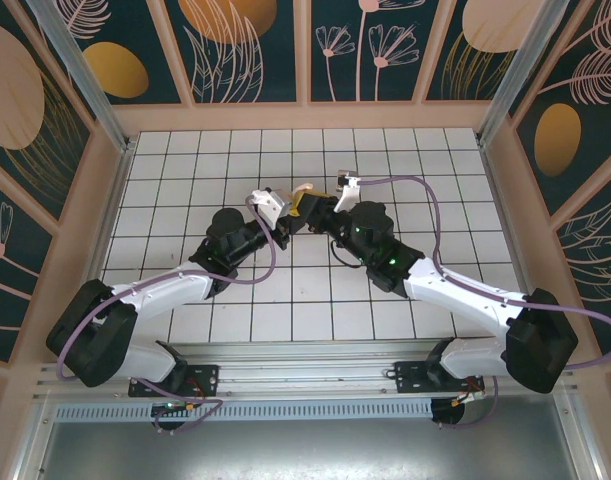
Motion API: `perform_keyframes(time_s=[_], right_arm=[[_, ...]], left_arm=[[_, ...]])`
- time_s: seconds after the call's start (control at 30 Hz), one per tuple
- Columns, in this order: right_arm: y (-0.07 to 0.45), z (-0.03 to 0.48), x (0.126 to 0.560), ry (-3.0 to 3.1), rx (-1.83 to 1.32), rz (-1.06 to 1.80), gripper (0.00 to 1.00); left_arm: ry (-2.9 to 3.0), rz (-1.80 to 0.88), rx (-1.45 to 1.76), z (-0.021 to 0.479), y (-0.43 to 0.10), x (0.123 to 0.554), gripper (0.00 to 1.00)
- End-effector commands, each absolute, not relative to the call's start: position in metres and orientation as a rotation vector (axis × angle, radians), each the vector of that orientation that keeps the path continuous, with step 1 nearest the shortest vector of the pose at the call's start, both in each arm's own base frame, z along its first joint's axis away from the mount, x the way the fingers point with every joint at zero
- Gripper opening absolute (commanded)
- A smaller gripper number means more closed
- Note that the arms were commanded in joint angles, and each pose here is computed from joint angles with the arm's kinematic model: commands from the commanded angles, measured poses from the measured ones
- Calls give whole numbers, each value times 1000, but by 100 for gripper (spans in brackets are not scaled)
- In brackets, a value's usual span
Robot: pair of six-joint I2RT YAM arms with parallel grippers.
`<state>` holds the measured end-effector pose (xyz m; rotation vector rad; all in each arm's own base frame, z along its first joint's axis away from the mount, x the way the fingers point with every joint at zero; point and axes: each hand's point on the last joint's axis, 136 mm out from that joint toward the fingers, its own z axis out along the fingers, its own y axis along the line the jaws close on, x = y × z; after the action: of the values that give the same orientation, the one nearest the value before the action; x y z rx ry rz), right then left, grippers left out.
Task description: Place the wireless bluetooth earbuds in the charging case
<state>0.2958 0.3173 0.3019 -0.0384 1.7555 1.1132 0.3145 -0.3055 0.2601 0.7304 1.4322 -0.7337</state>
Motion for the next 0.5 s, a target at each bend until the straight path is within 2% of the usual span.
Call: perform_keyframes(time_s=[0.0, 0.47], right_arm=[[313, 226, 285, 2011, -60, 981, 25], [308, 228, 286, 2007, -46, 968, 29]], left_arm=[[1108, -765, 669, 353, -300, 295, 14], [1098, -776, 668, 356, -300, 293, 14]])
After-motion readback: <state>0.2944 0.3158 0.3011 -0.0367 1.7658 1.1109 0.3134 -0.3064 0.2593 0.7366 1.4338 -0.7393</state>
